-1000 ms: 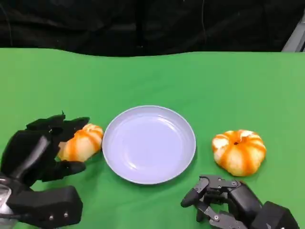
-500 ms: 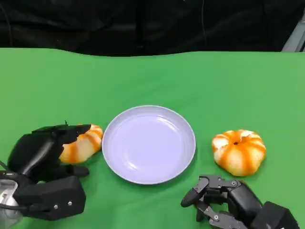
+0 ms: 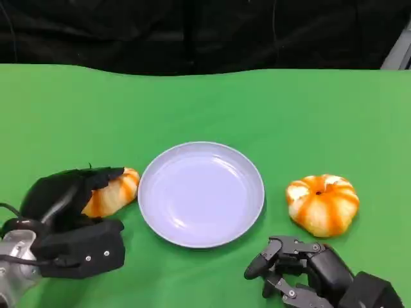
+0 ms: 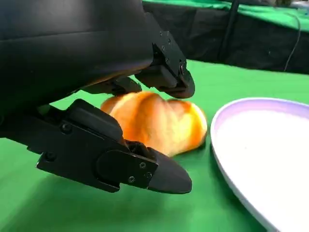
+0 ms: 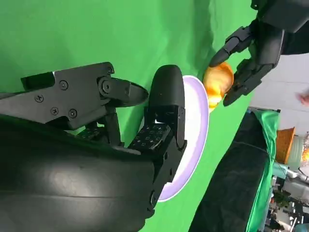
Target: Grasp the bread from the table and place it into the plate.
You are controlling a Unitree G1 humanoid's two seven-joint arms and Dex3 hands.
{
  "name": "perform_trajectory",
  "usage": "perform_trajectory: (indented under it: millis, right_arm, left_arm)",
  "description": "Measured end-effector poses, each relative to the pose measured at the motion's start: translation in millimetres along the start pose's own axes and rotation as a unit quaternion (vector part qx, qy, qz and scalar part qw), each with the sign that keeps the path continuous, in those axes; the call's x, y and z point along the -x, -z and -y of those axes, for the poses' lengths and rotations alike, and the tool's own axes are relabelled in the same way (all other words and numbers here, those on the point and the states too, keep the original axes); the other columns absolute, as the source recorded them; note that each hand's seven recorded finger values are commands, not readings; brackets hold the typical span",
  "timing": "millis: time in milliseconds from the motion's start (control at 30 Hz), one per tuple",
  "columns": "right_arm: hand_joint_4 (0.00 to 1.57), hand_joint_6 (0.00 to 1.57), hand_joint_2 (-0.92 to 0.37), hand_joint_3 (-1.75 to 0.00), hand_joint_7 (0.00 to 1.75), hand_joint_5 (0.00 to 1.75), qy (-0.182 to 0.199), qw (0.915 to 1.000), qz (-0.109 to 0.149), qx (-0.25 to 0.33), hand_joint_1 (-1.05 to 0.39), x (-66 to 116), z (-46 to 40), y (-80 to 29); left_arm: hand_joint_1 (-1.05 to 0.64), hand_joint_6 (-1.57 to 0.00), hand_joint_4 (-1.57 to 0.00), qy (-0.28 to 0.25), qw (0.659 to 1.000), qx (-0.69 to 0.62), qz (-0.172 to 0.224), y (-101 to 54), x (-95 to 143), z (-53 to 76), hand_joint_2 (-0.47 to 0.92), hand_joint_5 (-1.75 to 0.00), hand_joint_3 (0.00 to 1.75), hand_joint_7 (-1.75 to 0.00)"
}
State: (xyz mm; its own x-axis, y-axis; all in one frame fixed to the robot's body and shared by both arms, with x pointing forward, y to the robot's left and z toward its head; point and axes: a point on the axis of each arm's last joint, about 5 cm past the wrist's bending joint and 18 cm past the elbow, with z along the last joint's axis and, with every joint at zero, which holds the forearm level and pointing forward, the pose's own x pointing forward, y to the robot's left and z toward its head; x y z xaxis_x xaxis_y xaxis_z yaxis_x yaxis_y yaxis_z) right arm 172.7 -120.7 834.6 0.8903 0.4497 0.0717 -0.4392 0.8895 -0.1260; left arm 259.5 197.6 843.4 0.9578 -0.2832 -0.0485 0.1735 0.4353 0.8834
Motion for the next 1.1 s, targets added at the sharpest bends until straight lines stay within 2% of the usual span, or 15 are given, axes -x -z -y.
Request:
perform_trajectory:
  millis: [233, 267, 367, 467, 700, 867, 933, 1000, 1100]
  right_arm:
    - [0.70, 0.83, -0.92, -0.47, 0.93, 1.45, 0.000, 1.0000, 0.000, 0.000, -0.10, 0.2, -0.1, 0.1]
    - [0.70, 0.84, -0.92, -0.47, 0.93, 1.45, 0.000, 1.0000, -0.001, -0.001, -0.10, 0.2, -0.1, 0.1]
    - [0.70, 0.84, -0.92, -0.47, 0.93, 1.46, 0.001, 1.0000, -0.001, -0.001, -0.09, 0.3, -0.2, 0.2]
    - [0.70, 0.84, -0.92, -0.47, 0.92, 1.47, 0.001, 1.0000, -0.001, -0.001, -0.10, 0.5, -0.2, 0.3]
    - [0.69, 0.84, -0.92, -0.47, 0.93, 1.48, 0.001, 1.0000, -0.001, -0.001, -0.11, 0.5, -0.2, 0.3]
    - [0.69, 0.84, -0.92, -0.46, 0.93, 1.49, 0.001, 1.0000, -0.001, -0.001, -0.12, 0.4, -0.3, 0.3]
    - [0.69, 0.84, -0.92, -0.47, 0.94, 1.50, 0.001, 1.0000, -0.001, -0.001, -0.11, 0.4, -0.3, 0.3]
    - [0.69, 0.84, -0.92, -0.47, 0.95, 1.51, 0.001, 1.0000, -0.001, -0.001, -0.11, 0.4, -0.3, 0.3]
    - [0.69, 0.84, -0.92, -0.47, 0.96, 1.53, 0.001, 1.0000, -0.001, -0.001, -0.10, 0.4, -0.4, 0.3]
  left_arm:
    - [-0.66, -0.50, -0.50, 0.011, 1.000, -0.006, -0.004, -3.1, -6.6, -0.1, 0.92, -0.01, 0.15, 0.00]
    - [-0.51, -0.51, -0.52, 0.011, 1.000, -0.005, -0.004, -3.4, -7.1, -0.1, 0.91, -0.01, 0.11, 0.00]
    - [-0.27, -0.52, -0.54, 0.012, 1.000, -0.003, -0.006, -3.8, -8.0, -0.2, 0.88, -0.01, 0.03, 0.00]
    - [-0.11, -0.53, -0.56, 0.011, 1.000, -0.001, -0.007, -4.0, -8.1, 0.0, 0.88, -0.01, 0.01, -0.01]
    - [-0.01, -0.56, -0.58, 0.014, 1.000, -0.003, -0.005, -4.3, -8.0, 0.7, 0.89, -0.01, 0.01, -0.01]
    - [0.00, -0.59, -0.61, 0.016, 1.000, -0.006, -0.004, -4.6, -8.0, 1.1, 0.87, -0.02, 0.00, -0.02]
    - [-0.02, -0.65, -0.67, 0.017, 1.000, -0.008, -0.004, -4.8, -8.2, 1.2, 0.87, -0.03, 0.00, -0.03]
    - [-0.02, -0.77, -0.77, 0.016, 1.000, -0.009, -0.005, -4.7, -8.4, 1.1, 0.88, -0.05, 0.01, -0.05]
    - [-0.03, -1.14, -1.11, 0.010, 1.000, -0.001, -0.010, -4.8, -8.8, 0.7, 0.91, -0.15, 0.01, -0.09]
